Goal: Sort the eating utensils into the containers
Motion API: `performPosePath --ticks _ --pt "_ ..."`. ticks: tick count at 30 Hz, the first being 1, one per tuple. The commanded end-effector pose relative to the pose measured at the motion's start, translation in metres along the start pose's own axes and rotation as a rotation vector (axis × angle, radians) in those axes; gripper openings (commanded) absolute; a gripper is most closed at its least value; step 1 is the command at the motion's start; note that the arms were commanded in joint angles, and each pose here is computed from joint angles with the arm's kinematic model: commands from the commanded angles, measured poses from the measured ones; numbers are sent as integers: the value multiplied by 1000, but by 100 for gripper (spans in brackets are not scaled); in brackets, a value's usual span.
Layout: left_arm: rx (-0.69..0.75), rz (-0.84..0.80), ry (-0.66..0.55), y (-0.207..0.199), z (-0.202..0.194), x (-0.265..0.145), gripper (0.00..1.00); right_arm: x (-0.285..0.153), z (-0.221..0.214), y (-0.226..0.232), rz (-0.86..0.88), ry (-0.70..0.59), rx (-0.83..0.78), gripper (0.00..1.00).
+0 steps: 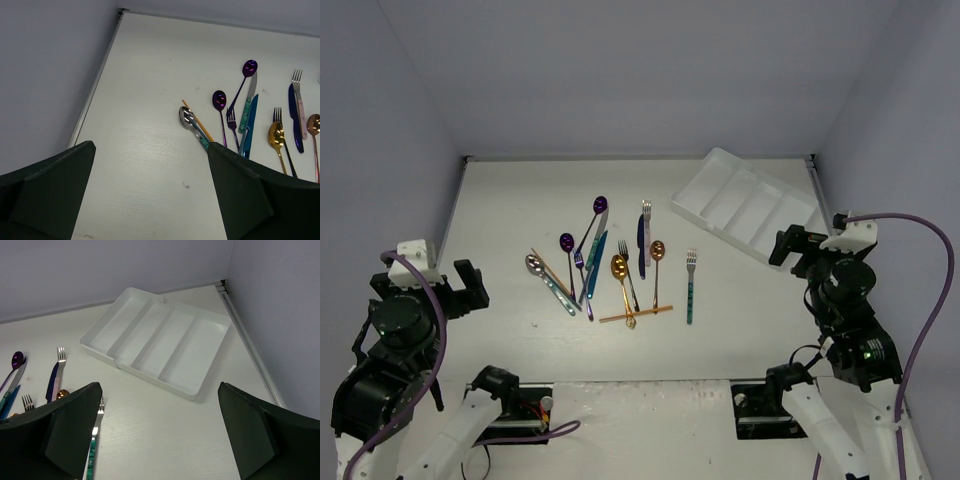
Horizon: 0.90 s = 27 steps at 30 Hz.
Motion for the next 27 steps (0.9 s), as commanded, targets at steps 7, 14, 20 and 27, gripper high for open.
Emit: performPosePath --ticks 7,14,20,27 --pt "-6 -26 8 -7 22 10 94 44 -8 27 5 125 107 100" --pt "22 -55 74 -15 20 19 94 88 -62 52 -54 387 174 100" --pt "48 -46 115 -16 14 22 94 95 -135 87 -90 585 131 100" --pt "46 -76 119 -16 10 17 94 90 -196 111 -171 677 79 83"
Point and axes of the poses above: each gripper's point midway between its finger pads, its own x axis out along the fingers, its own y axis along the line the jaws close on, z = x × y, the point moved 8 cm from there along -x, back along the fingers, and after that the axes turned 12 degrees about x, right-handed, at the moved point
